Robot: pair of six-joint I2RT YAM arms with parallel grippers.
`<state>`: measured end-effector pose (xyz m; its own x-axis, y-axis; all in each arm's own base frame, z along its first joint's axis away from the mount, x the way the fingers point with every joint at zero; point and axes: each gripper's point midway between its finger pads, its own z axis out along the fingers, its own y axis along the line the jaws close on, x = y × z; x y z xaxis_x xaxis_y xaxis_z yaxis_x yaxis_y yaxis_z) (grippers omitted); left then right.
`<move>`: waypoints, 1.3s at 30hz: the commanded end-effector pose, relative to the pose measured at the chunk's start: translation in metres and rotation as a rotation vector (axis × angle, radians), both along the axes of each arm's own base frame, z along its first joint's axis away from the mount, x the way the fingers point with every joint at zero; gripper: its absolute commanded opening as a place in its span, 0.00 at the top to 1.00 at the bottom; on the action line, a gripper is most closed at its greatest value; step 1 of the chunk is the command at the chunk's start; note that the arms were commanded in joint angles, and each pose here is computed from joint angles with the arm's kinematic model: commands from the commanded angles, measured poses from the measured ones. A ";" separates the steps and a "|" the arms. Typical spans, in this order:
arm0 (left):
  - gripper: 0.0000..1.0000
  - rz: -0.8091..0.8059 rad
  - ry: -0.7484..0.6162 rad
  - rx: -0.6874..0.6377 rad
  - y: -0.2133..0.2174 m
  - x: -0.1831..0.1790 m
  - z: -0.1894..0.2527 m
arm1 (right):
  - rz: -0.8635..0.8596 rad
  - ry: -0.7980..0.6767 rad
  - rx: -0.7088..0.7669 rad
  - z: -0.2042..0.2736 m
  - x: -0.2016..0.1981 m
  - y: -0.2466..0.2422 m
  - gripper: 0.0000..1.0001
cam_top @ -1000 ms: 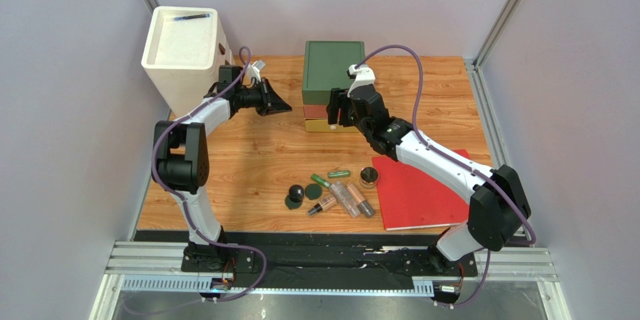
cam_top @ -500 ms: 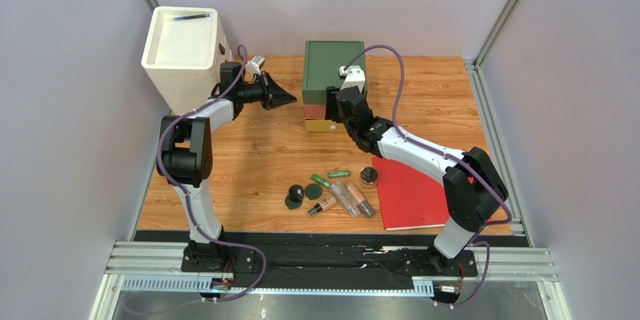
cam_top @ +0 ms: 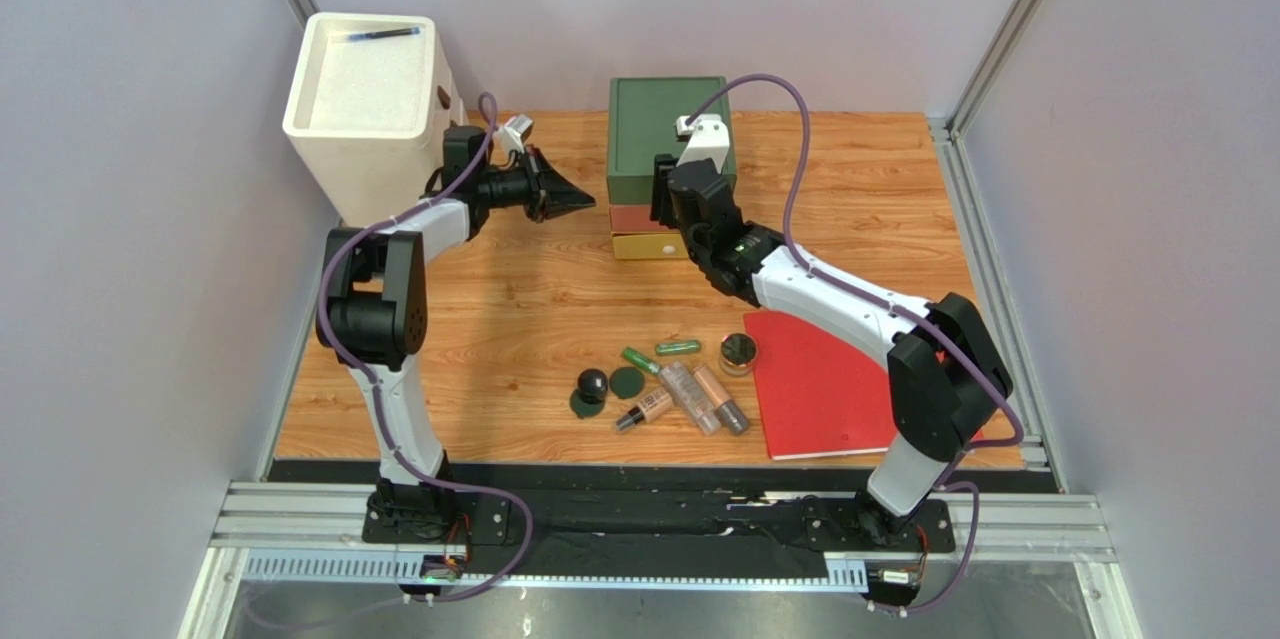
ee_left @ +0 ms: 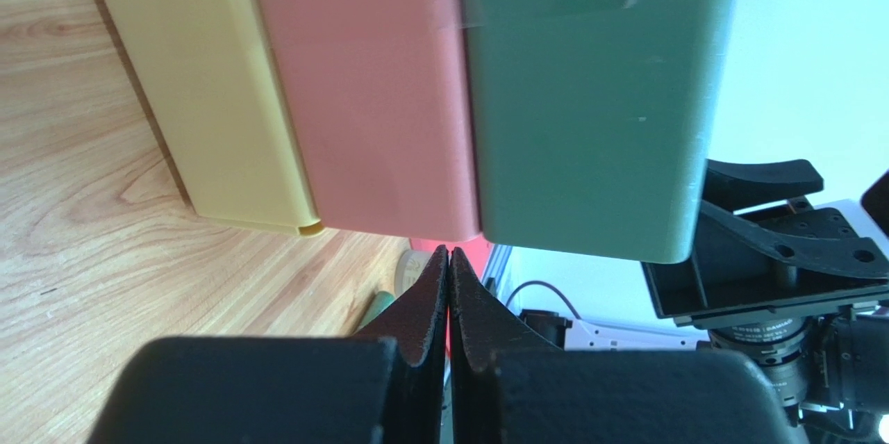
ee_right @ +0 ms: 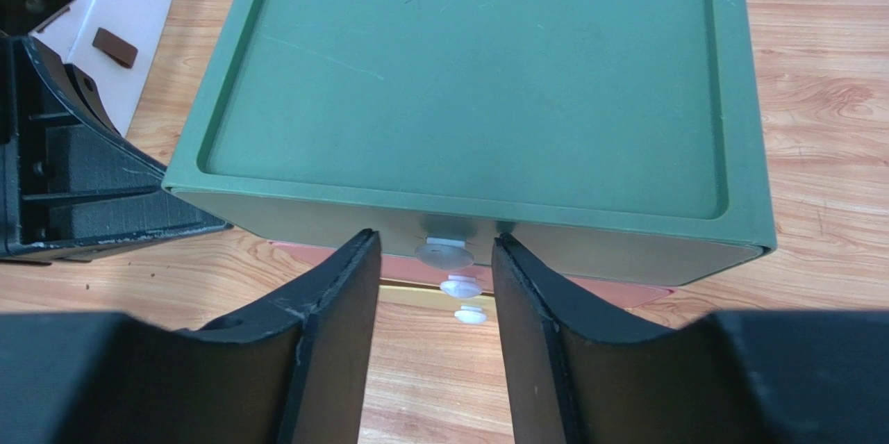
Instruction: Organize the makeup
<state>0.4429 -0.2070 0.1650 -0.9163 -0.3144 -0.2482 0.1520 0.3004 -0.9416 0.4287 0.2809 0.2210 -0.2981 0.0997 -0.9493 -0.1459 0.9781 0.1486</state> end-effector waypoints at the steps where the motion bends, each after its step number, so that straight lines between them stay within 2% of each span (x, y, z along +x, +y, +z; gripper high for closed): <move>1: 1.00 -0.033 -0.022 -0.010 -0.006 0.000 0.005 | -0.046 -0.066 0.013 0.021 0.015 0.002 0.53; 11: 1.00 -0.051 -0.027 -0.010 -0.011 -0.001 0.010 | -0.065 -0.037 -0.015 0.004 0.018 0.001 0.56; 13: 1.00 -0.052 -0.027 -0.007 -0.011 -0.001 0.010 | -0.079 -0.040 -0.018 0.004 0.018 -0.001 0.62; 14: 1.00 -0.052 -0.028 -0.005 -0.011 -0.001 0.010 | -0.085 -0.041 -0.018 0.004 0.018 -0.002 0.75; 16: 1.00 -0.052 -0.029 -0.001 -0.011 -0.002 0.010 | -0.095 -0.047 -0.016 0.006 0.019 -0.004 0.87; 17: 1.00 -0.053 -0.026 -0.001 -0.011 -0.002 0.010 | -0.098 -0.051 -0.015 0.007 0.018 -0.005 0.96; 18: 1.00 -0.054 -0.025 0.000 -0.011 -0.003 0.009 | -0.107 -0.053 -0.017 0.008 0.018 -0.007 1.00; 32: 1.00 -0.057 -0.012 0.007 -0.011 -0.005 0.003 | -0.057 -0.021 -0.007 0.012 -0.010 -0.016 1.00; 39: 1.00 -0.051 -0.008 0.009 -0.011 -0.003 0.000 | -0.028 0.050 -0.006 0.000 -0.032 -0.021 1.00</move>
<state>0.4356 -0.2149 0.1532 -0.9374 -0.2826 -0.2036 0.1125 0.3076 -0.9449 0.4074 0.2671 0.2048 -0.3447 0.0487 -0.9375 -0.1286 0.9868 0.0985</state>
